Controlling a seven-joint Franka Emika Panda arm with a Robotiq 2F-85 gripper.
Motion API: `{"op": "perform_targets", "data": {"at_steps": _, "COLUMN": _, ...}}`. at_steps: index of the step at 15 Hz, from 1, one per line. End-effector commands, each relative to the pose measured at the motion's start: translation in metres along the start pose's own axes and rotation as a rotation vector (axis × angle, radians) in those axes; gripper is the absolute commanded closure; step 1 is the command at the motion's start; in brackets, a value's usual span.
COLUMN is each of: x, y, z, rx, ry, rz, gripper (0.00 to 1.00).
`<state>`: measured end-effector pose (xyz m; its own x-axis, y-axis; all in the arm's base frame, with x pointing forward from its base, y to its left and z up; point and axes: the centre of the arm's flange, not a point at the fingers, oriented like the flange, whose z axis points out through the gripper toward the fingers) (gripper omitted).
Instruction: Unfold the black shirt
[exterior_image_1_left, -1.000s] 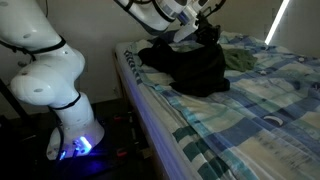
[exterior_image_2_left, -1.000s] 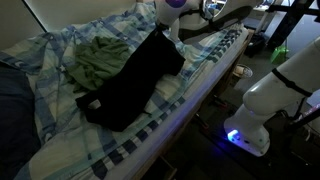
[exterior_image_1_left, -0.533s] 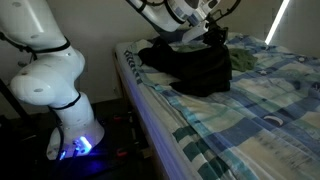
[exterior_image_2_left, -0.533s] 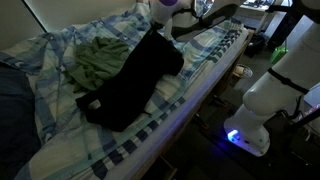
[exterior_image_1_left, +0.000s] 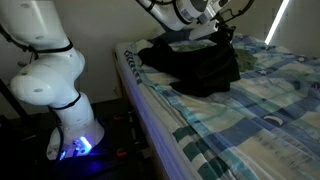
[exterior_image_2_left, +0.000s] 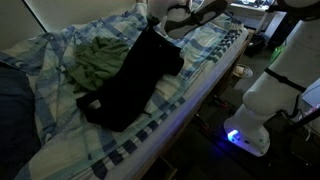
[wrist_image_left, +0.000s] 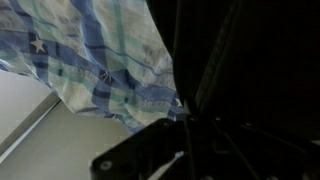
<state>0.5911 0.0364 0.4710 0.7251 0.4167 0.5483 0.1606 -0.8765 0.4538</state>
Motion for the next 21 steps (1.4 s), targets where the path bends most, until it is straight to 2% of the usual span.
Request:
{"op": "perform_targets", "data": {"at_steps": 1, "x": -0.006, "y": 0.016, "z": -0.027, "rx": 0.12, "ry": 0.064, "rz": 0.022, "gripper": 0.99}}
{"op": "perform_targets", "data": {"at_steps": 2, "x": 0.002, "y": 0.005, "z": -0.003, "rx": 0.061, "ry": 0.034, "rz": 0.025, "gripper": 0.94}}
{"op": "perform_targets", "data": {"at_steps": 4, "x": 0.0, "y": 0.005, "z": -0.005, "rx": 0.093, "ry": 0.054, "rz": 0.034, "gripper": 0.94}}
{"op": "perform_targets", "data": {"at_steps": 10, "x": -0.002, "y": 0.004, "z": -0.008, "rx": 0.095, "ry": 0.057, "rz": 0.037, "gripper": 0.94}}
{"op": "perform_targets", "data": {"at_steps": 11, "x": -0.002, "y": 0.004, "z": -0.007, "rx": 0.095, "ry": 0.057, "rz": 0.037, "gripper": 0.99}}
{"op": "perform_targets", "data": {"at_steps": 12, "x": -0.001, "y": 0.002, "z": -0.005, "rx": 0.102, "ry": 0.051, "rz": 0.031, "gripper": 0.99}}
{"op": "perform_targets", "data": {"at_steps": 21, "x": 0.006, "y": -0.019, "z": 0.041, "rx": 0.172, "ry": -0.013, "rz": -0.023, "gripper": 0.99}}
